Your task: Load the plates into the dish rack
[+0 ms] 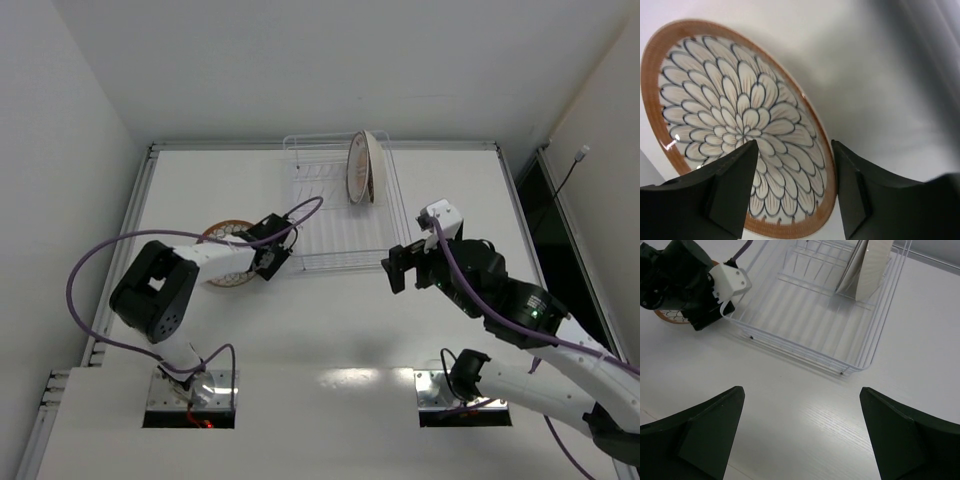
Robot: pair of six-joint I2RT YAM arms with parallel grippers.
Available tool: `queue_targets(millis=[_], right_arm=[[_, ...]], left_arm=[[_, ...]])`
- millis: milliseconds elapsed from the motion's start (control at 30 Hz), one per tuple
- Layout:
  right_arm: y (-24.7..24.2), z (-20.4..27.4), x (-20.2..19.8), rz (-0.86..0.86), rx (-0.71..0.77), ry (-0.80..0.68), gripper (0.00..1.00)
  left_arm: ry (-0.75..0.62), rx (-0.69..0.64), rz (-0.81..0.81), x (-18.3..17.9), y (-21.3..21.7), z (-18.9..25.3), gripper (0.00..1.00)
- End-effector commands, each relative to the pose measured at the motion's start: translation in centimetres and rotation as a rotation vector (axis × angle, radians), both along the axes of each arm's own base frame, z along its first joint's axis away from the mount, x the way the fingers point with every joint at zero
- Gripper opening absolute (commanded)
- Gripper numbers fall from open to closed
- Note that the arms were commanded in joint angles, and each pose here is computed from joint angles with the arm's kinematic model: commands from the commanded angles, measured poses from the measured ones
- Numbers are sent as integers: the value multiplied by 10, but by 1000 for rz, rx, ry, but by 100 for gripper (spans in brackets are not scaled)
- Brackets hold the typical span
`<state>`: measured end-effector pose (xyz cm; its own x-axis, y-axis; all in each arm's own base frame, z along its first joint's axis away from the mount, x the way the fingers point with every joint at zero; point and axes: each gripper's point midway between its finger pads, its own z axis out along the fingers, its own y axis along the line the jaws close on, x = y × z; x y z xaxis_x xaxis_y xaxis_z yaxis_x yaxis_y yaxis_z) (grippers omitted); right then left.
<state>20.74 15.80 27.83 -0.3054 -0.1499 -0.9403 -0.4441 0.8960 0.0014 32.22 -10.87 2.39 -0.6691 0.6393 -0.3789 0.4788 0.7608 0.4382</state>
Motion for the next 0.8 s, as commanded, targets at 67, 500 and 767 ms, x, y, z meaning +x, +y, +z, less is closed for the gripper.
queue_targets(millis=[67,500,767], right_arm=[[-12,9,0,-44,3,-15,100],[-13,15,1,-55,-6,-14,100],[-49,5,0,-217,-16,-24,100]], left_arm=[[66,109,70,8,24,-26,42],[-3,-15,85,12,13,8,0],[-317,-132,343,46,19,131,0]])
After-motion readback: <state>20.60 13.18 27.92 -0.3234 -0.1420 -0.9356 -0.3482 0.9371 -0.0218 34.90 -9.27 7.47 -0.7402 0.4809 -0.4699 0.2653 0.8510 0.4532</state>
